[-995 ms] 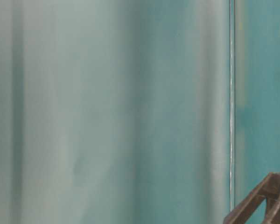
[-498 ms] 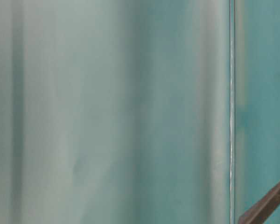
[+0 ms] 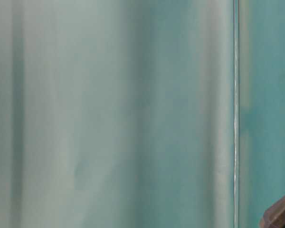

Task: Insert the wire into the hole on the right side and pull it with the left arm.
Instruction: 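Align the wire tip with the white bracket hole using the right gripper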

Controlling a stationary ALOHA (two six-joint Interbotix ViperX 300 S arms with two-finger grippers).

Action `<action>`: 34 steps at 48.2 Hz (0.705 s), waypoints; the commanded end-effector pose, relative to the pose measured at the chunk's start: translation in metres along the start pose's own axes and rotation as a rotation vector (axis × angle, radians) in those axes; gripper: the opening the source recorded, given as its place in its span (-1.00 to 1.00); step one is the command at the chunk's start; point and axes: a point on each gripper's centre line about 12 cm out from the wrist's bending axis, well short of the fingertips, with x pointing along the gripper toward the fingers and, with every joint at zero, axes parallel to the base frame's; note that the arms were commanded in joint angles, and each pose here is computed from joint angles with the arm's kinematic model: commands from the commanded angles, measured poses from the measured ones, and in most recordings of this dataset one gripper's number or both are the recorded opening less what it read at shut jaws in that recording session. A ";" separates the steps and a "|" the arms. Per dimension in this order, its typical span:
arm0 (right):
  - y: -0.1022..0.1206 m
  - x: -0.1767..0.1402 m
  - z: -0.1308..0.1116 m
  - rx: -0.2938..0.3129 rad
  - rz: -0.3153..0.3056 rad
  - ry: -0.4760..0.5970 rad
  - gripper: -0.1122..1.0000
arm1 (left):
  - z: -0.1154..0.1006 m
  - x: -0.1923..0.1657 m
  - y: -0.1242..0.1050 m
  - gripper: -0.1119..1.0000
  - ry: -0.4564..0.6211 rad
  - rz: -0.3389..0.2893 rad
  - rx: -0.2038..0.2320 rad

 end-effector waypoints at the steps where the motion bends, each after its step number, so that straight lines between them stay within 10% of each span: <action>1: 0.004 0.001 0.007 0.012 0.005 -0.031 -0.77 | 0.008 0.004 -0.004 0.86 -0.034 -0.011 0.001; 34: 0.004 0.005 0.002 -0.006 -0.012 -0.053 -0.77 | 0.009 0.007 -0.013 0.86 -0.037 -0.038 0.003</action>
